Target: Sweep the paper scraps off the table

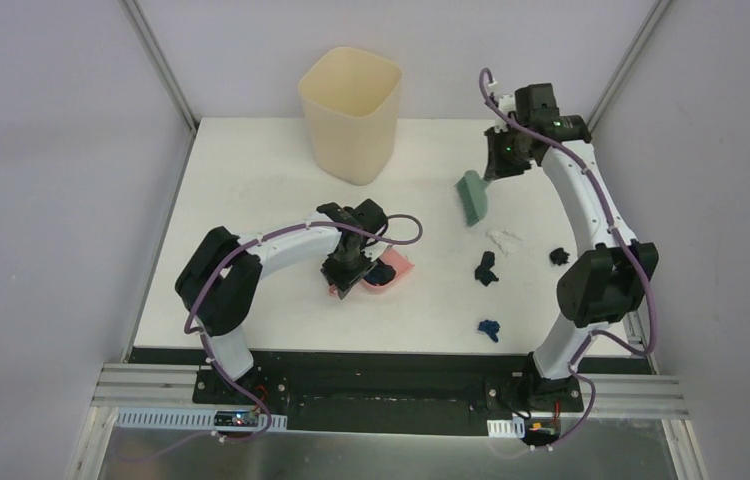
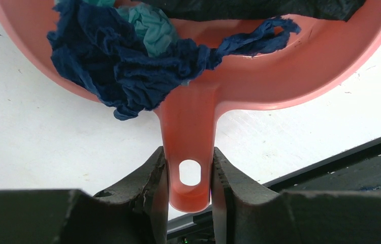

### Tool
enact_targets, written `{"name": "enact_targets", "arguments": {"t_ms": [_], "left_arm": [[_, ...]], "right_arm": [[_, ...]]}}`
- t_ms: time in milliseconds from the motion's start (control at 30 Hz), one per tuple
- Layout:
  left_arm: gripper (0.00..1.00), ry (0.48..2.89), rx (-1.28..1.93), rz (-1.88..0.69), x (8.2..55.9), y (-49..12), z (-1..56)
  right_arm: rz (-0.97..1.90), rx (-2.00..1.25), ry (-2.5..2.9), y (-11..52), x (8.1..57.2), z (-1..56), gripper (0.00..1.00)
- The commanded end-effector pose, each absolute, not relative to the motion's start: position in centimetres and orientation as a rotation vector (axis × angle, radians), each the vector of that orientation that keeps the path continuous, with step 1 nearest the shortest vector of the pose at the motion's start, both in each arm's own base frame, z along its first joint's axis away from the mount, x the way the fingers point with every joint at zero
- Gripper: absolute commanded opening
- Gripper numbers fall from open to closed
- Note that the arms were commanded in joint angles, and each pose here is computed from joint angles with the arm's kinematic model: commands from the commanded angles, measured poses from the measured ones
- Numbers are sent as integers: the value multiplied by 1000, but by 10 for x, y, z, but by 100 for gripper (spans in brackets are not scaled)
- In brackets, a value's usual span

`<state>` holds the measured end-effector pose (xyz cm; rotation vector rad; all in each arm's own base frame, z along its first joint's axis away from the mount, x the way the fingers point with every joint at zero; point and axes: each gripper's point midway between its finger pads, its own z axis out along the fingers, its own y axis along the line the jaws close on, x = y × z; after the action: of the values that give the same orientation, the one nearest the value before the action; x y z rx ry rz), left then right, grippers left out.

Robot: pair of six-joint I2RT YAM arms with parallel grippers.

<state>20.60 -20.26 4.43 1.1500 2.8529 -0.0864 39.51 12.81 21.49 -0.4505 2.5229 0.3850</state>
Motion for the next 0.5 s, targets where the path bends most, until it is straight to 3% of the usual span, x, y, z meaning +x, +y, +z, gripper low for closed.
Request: {"name": "enact_targets", "arguments": {"t_ms": [0,233,467], "left_arm": [[0,2788,1154,-174,206,-215,58],[0,2772,1164,-175,205,-214,59],[0,2780,1233,-183,194,-215,54]], "right_arm": [[-146,-304,2353,39,419,263,0],[-456,-279,2371,-10,418,258,0],[-503,-282,2554,-14,401,212,0]]}}
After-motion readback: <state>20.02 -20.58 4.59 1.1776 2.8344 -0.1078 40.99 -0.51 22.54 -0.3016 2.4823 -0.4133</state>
